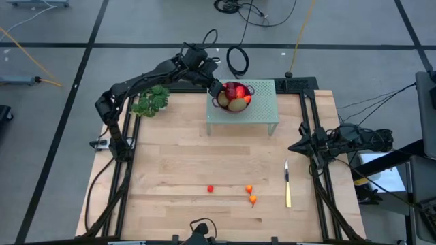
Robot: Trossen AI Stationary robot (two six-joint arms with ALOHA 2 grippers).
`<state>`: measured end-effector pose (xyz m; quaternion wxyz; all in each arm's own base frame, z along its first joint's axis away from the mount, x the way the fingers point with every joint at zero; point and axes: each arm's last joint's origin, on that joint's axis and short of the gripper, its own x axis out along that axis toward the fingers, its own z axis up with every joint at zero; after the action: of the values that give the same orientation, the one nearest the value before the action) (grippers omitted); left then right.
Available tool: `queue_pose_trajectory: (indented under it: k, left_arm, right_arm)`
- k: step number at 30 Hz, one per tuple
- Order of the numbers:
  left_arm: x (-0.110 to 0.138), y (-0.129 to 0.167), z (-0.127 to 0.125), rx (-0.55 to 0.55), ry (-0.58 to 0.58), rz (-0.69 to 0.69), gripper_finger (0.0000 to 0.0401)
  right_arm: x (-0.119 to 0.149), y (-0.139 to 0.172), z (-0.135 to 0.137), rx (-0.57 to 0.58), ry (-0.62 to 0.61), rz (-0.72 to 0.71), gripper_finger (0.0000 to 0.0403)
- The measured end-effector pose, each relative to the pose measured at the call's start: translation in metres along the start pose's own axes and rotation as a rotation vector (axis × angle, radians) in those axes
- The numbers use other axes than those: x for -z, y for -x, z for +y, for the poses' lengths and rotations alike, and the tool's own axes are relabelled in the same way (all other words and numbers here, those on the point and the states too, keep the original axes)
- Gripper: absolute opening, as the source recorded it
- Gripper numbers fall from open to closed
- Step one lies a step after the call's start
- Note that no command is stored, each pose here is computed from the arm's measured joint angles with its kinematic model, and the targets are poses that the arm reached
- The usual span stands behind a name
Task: Pick & Place Fruit
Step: Put the pear into the strainer bowl
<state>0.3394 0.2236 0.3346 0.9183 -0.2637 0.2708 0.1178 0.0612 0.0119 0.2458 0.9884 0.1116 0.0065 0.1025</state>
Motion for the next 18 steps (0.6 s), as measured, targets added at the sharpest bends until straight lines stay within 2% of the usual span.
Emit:
queue_pose_trajectory:
  k: [18]
  left_arm:
    - [-0.0035,0.0012,0.0018,-0.004,-0.027,-0.032,0.0191]
  right_arm:
    - [0.0,0.0,0.0,0.0,0.0,0.0,0.0004]
